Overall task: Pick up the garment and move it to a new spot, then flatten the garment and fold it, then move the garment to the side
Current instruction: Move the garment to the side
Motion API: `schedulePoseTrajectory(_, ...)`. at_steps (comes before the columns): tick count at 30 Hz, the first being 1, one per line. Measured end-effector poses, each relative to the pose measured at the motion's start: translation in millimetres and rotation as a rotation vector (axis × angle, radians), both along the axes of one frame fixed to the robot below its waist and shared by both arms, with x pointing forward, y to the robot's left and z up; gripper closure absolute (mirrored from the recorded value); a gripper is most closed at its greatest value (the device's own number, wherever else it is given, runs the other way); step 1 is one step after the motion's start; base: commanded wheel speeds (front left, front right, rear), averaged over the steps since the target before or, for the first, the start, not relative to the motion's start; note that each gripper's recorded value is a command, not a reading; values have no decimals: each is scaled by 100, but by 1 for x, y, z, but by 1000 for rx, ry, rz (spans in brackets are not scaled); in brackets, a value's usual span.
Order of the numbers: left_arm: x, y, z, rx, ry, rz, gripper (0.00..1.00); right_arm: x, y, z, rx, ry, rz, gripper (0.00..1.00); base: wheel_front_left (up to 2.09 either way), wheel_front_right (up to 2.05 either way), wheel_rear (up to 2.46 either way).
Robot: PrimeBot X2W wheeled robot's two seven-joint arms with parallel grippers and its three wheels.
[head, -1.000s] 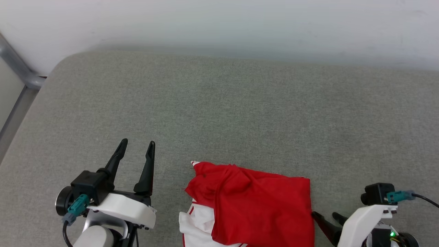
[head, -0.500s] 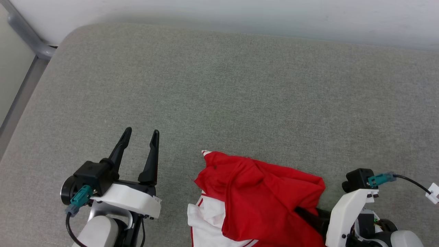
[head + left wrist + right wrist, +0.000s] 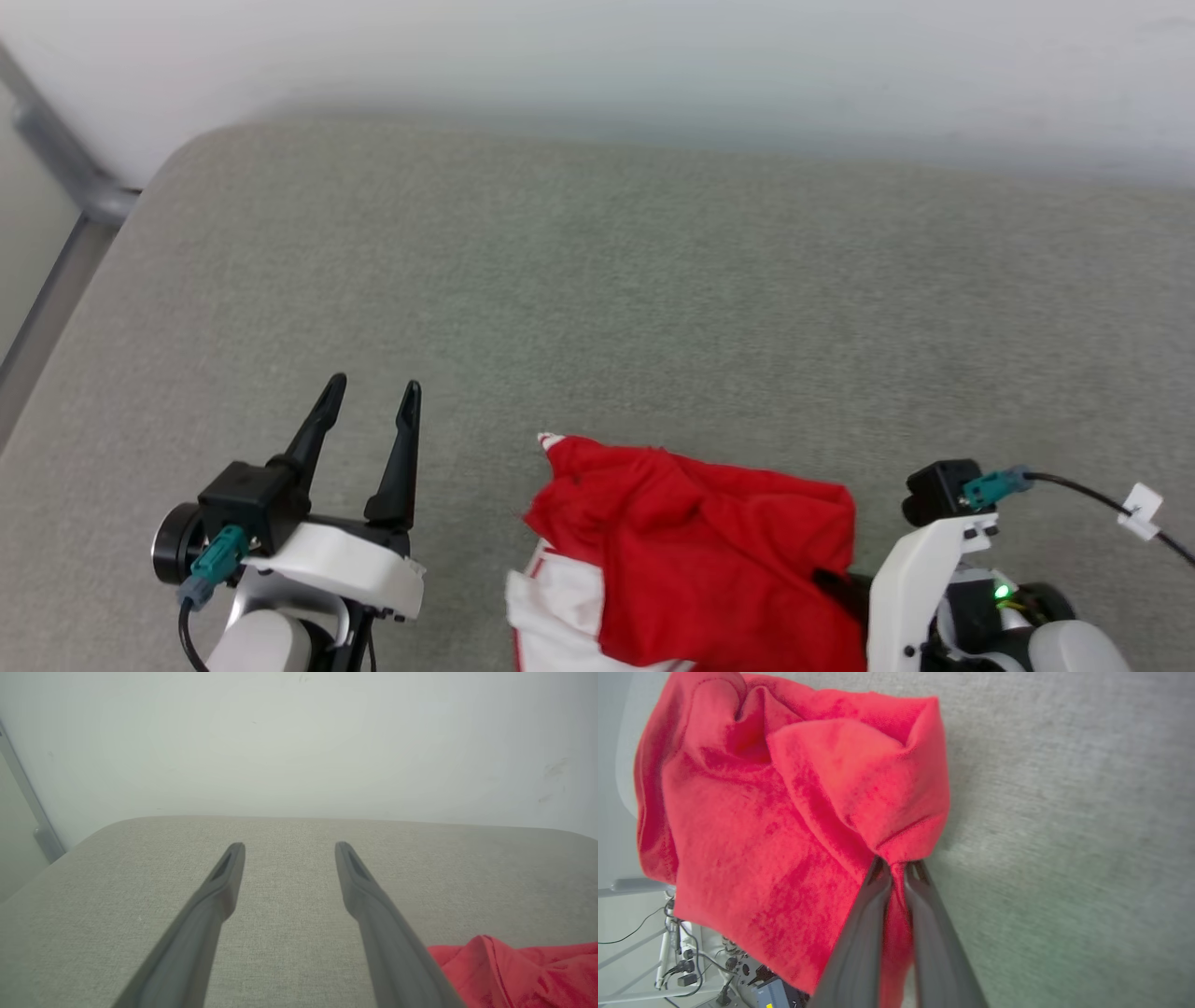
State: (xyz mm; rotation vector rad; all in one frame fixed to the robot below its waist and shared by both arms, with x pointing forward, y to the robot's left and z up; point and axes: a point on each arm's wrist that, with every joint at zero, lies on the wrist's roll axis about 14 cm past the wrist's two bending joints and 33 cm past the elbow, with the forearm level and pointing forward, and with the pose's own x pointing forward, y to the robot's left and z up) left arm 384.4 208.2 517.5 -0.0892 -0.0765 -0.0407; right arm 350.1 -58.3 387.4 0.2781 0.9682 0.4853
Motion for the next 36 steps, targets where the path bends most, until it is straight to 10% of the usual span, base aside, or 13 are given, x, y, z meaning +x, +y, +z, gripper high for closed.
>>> schedulePoseTrajectory(36,126,-179,-24,20,-57,-620,0,25,-376,56,-705,-222,-833,100,0,0,0)
